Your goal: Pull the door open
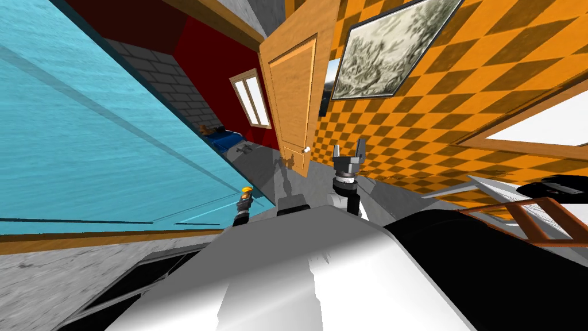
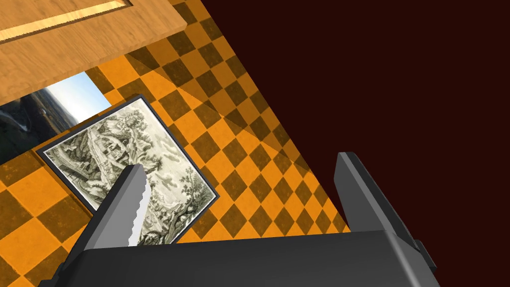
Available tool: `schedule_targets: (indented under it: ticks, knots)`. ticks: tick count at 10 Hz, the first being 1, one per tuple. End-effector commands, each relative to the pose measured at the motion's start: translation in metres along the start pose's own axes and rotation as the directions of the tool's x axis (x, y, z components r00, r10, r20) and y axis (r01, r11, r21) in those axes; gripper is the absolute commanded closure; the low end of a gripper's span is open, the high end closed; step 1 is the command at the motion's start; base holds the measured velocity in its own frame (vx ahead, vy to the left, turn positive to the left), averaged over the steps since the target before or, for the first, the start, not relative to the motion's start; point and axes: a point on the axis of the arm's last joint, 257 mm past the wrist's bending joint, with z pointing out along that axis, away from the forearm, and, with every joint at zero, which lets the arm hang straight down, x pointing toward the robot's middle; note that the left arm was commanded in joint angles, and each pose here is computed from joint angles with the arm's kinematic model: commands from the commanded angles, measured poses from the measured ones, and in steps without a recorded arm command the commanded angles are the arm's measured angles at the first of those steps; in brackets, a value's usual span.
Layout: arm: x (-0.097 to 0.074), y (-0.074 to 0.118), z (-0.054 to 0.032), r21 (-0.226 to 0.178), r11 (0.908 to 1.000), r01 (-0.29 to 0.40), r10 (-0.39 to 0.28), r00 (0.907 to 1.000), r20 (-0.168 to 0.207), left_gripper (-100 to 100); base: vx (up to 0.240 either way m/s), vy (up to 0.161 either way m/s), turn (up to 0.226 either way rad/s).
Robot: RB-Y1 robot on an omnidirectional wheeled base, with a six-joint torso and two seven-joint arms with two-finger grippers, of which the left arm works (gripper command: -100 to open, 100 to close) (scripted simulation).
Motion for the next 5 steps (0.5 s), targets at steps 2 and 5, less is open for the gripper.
schedule_targets:
  ticks: [2,5]
  knots:
    - [0.001,0.001,-0.0085,-0.033,0.9994,-0.002,0.002,1.0,-0.006,100,-0.16,0.022,-0.099]
    - [0.002,0.002,-0.021,-0.081,0.9967,-0.002,0.001,0.9999,-0.01,100,-0.222,0.054,-0.106]
